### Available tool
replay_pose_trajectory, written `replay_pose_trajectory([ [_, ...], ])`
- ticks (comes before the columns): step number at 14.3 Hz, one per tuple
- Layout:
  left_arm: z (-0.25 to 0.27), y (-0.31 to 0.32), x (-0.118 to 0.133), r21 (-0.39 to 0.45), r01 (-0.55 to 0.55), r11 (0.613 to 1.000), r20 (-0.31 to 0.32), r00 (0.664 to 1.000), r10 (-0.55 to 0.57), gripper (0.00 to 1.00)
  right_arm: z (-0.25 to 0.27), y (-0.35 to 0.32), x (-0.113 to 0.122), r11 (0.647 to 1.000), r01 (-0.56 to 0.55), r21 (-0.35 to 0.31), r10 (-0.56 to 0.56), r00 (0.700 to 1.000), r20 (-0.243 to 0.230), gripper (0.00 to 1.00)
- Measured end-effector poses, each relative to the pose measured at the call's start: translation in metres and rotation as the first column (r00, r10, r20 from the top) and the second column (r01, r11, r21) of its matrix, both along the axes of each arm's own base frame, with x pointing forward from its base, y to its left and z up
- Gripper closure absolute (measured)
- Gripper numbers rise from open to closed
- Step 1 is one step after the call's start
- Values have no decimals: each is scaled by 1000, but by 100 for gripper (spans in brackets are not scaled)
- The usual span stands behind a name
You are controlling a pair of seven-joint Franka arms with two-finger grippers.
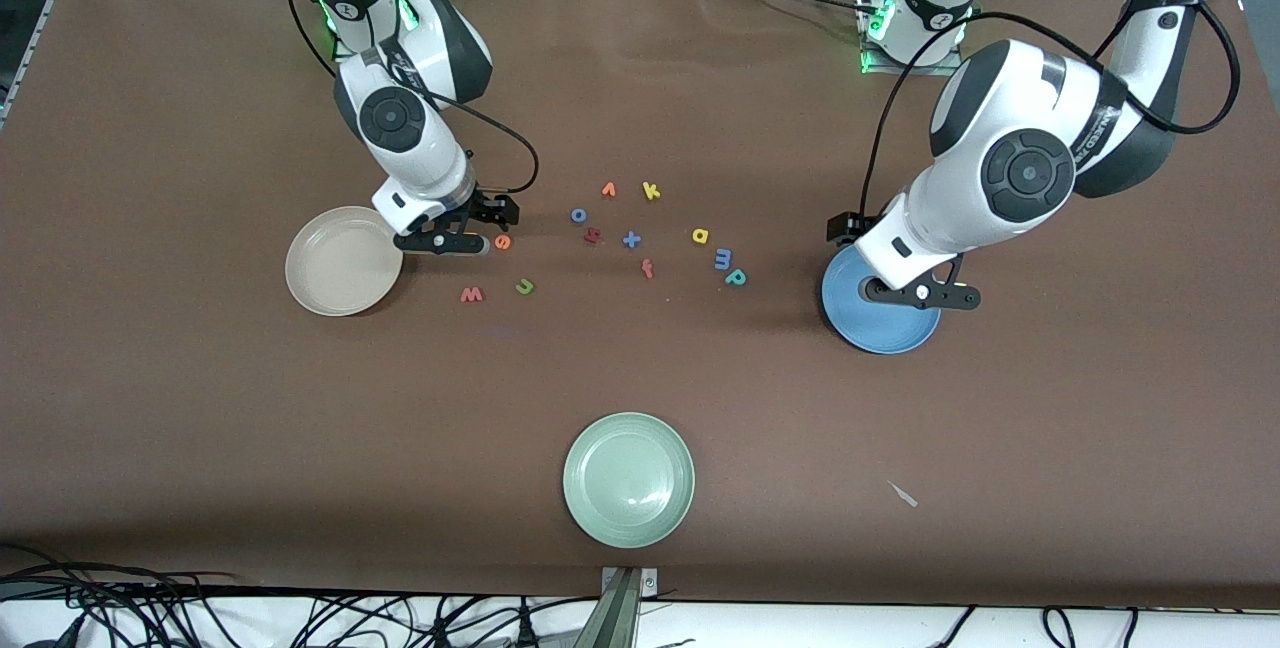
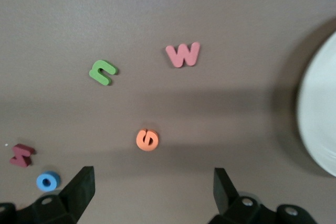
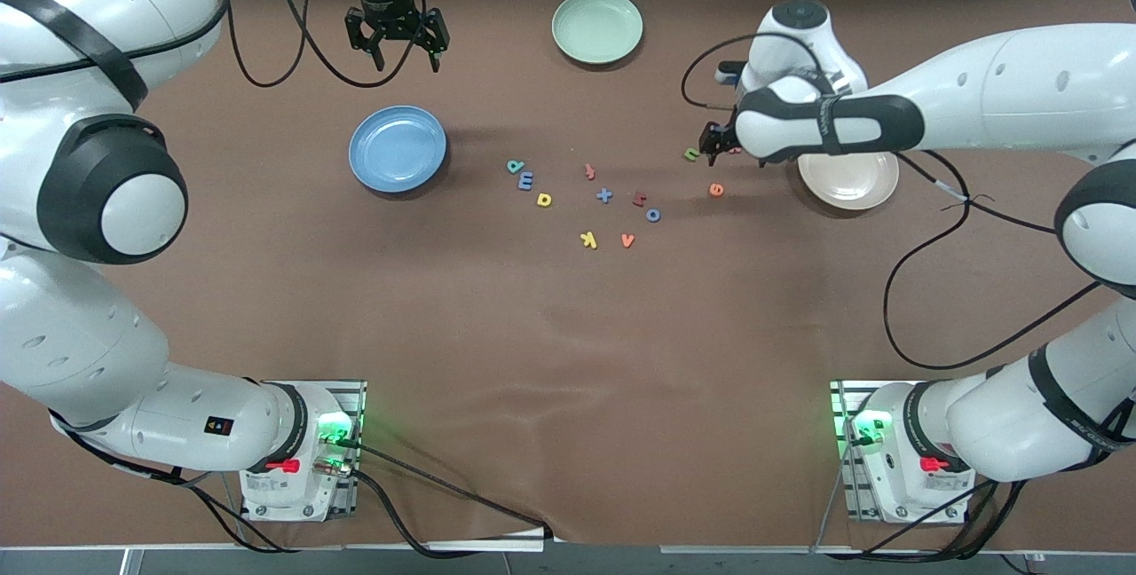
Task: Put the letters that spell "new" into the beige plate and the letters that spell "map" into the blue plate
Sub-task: 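Reach the right gripper to the orange letter while the left gripper reaches letters, then place the orange letter on the cream plate while the left gripper places blue E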
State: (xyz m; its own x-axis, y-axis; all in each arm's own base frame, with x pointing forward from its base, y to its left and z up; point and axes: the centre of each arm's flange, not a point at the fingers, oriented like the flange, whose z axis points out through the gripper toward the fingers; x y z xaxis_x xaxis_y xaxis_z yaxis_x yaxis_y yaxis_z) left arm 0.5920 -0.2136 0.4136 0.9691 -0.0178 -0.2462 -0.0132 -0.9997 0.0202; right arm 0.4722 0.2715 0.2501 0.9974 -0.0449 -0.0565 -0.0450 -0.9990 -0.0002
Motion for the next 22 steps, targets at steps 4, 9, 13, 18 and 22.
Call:
replay_pose_trajectory([
  [4,-58,-46,-7,19,-66,998,-62,996,67,0,-34,2,-5,1000,3,16,-4,1000,7,0],
  [9,-148,-142,-52,109,-120,987,-124,983,134,0,-61,2,-6,1000,6,25,-6,1000,5,1],
  [13,-167,-177,-69,115,-170,979,-86,980,181,5,-74,2,-8,1000,7,29,-7,1000,3,9],
  [18,-198,-177,-66,68,-142,988,-60,987,146,18,-77,3,-9,1000,6,28,-6,1000,0,36],
  [22,-225,-167,-76,42,-110,993,-37,993,111,17,-75,3,-8,1000,7,29,-7,1000,4,57],
])
